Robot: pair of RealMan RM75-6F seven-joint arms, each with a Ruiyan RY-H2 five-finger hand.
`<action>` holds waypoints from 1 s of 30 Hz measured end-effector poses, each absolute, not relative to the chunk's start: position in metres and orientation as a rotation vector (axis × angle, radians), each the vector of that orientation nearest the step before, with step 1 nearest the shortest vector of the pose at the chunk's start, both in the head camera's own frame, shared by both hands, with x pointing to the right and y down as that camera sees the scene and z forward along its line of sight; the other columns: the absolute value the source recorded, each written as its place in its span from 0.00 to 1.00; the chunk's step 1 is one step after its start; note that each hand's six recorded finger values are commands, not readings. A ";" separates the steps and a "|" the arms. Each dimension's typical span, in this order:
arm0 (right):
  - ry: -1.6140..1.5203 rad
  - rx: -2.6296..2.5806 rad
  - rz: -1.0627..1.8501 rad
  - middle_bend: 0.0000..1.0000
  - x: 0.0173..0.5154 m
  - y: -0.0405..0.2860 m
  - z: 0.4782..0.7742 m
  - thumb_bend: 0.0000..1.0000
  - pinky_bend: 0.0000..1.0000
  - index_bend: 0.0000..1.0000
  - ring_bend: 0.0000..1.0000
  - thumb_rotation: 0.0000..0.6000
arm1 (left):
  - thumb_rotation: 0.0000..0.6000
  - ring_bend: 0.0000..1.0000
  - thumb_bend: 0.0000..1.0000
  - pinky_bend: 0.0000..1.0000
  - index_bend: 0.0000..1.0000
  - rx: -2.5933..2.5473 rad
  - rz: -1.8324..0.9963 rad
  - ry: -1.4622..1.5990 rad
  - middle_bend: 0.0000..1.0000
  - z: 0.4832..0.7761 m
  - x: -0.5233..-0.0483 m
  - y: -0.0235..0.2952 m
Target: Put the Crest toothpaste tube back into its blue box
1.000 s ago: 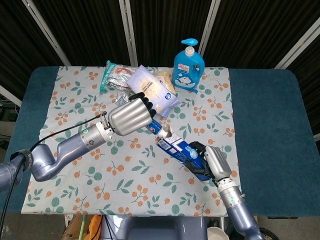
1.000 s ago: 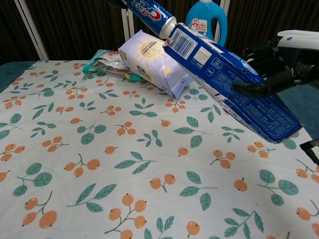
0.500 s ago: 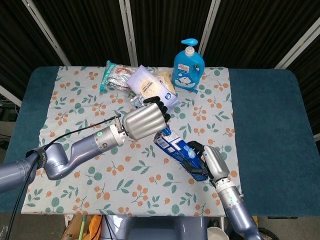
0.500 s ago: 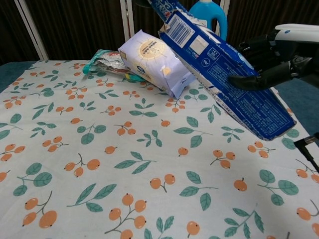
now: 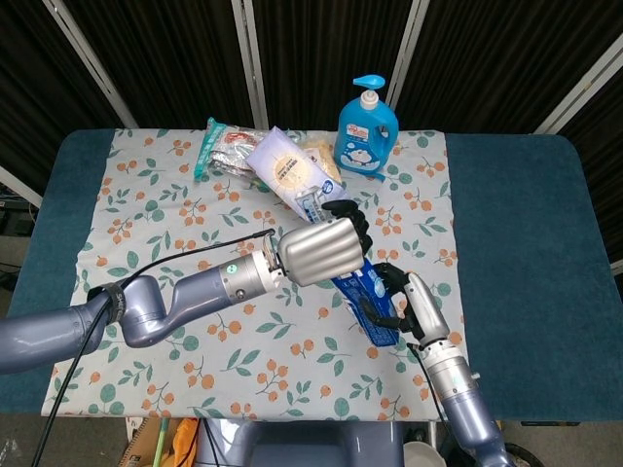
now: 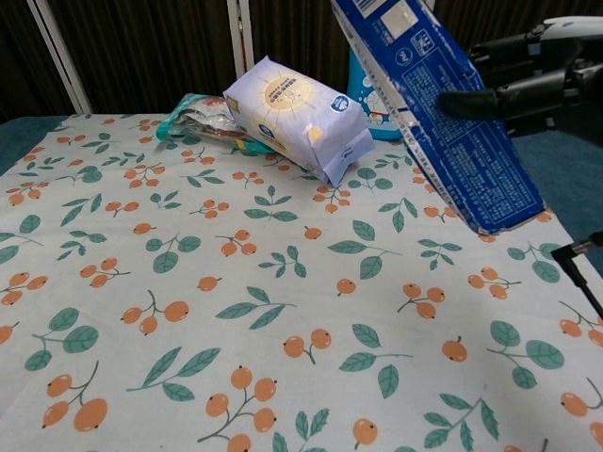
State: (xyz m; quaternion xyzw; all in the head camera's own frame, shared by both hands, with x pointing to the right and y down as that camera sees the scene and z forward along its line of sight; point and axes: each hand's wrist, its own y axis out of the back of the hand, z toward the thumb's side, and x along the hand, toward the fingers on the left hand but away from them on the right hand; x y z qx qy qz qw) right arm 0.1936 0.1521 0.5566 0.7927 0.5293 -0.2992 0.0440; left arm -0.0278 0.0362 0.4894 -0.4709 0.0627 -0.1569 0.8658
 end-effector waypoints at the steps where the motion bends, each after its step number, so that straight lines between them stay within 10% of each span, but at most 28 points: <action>1: 1.623 2.409 -0.891 0.64 0.194 0.151 0.556 0.41 0.54 0.58 0.62 1.00 | 1.00 0.39 0.34 0.50 0.38 -0.973 -0.322 0.140 0.43 0.487 -0.026 0.036; 30: 1.603 2.074 -0.181 0.65 0.191 0.144 0.544 0.41 0.54 0.59 0.62 1.00 | 1.00 0.34 0.13 0.35 0.26 -0.863 -0.210 0.534 0.32 0.407 -0.018 0.023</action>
